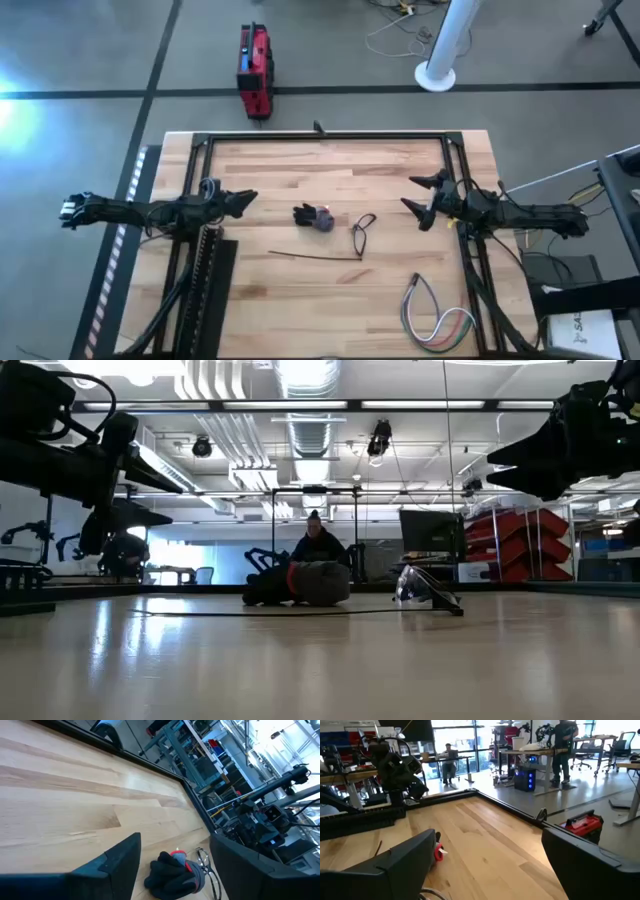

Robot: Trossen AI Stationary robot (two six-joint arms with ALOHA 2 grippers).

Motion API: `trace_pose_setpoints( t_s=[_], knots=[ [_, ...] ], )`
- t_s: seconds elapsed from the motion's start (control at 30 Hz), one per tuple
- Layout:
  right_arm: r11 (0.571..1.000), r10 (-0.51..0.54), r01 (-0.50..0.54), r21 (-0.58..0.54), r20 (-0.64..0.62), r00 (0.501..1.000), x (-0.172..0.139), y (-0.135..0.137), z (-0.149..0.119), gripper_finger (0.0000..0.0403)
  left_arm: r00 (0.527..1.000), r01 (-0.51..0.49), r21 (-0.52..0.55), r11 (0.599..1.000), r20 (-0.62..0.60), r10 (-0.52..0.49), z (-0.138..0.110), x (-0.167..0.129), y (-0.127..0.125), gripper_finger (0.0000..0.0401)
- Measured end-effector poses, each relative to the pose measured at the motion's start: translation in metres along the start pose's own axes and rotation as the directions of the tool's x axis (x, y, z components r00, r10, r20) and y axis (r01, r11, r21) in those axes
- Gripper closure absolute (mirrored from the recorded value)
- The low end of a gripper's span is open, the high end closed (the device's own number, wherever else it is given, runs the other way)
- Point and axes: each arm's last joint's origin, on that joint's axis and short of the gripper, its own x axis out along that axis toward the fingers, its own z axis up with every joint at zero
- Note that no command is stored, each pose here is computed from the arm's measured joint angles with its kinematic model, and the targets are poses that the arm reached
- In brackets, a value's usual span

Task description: Ziptie cables

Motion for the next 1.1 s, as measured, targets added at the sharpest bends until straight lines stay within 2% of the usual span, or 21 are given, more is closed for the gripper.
trace_pose_setpoints(
  t_s=[0.8,1.1],
  knots=[
    [1.0,0.0,0.0,0.0,0.0,1.0,0.0,0.0,0.0,0.0049,1.0,0.0,0.0,1.0,0.0,0.0,0.0,0.0,0.0,0.0156],
    [1.0,0.0,0.0,0.0,0.0,1.0,0.0,0.0,-0.0001,0.0049,1.0,-0.001,0.0,1.0,0.0,0.001,0.0,0.0,0.0001,0.0168]
  ],
)
